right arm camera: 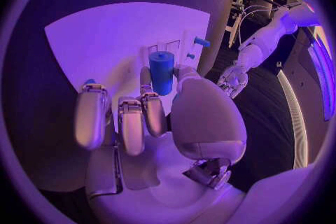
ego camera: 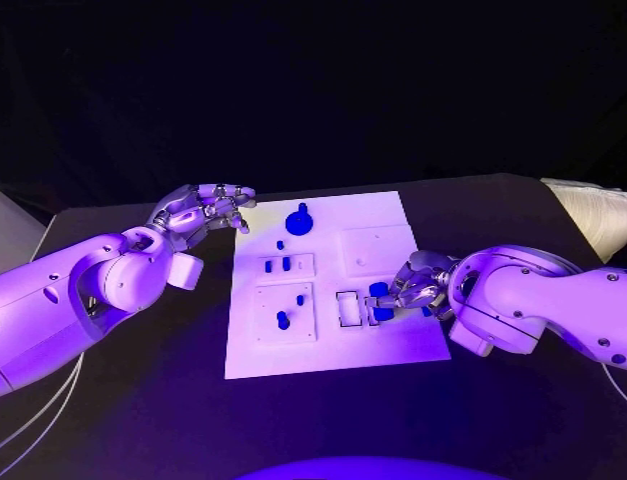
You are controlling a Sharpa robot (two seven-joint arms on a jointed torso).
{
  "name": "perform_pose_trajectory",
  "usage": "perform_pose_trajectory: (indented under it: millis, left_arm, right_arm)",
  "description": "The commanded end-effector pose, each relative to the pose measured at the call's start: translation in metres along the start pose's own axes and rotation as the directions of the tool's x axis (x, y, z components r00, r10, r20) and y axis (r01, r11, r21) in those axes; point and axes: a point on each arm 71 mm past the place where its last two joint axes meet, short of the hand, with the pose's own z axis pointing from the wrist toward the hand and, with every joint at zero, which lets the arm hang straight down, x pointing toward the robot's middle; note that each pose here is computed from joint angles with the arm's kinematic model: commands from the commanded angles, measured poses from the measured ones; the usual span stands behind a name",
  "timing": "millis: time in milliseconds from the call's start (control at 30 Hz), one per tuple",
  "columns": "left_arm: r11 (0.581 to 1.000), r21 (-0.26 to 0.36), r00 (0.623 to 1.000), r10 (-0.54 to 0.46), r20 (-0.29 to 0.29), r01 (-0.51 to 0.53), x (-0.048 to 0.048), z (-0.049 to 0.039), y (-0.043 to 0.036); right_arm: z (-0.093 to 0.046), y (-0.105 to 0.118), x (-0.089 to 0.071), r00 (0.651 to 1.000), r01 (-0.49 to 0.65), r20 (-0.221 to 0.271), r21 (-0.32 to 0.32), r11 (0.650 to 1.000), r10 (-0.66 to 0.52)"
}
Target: Assemble the parts on the task board
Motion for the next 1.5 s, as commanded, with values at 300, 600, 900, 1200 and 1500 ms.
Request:
perform_pose_trajectory:
  millis: [300,600,900,1200,1500]
  left_arm:
    - [1.0,0.003,1.0,-0.008,-0.028,0.008,0.0038,0.0006,-0.0002]
    - [1.0,0.002,0.999,-0.008,-0.033,0.008,0.0046,0.0008,0.0]
    - [1.0,0.0,0.999,-0.008,-0.033,0.008,0.0041,0.0007,0.0002]
    - [1.0,-0.002,0.999,-0.007,-0.032,0.007,0.0033,0.0001,0.0002]
    - [1.0,-0.003,0.999,-0.007,-0.032,0.007,0.0033,0.0,0.0003]
  right_arm:
    - [0.003,0.029,0.012,0.992,0.128,0.024,-0.073,0.989,-0.126]
    - [0.009,0.04,0.013,0.976,0.213,0.067,-0.093,0.973,-0.208]
    - [0.016,0.038,0.018,0.965,0.262,0.05,-0.081,0.962,-0.258]
    - [0.018,0.037,0.025,0.96,0.28,0.021,-0.082,0.956,-0.279]
    - [0.021,0.037,0.023,0.961,0.275,0.055,-0.078,0.958,-0.271]
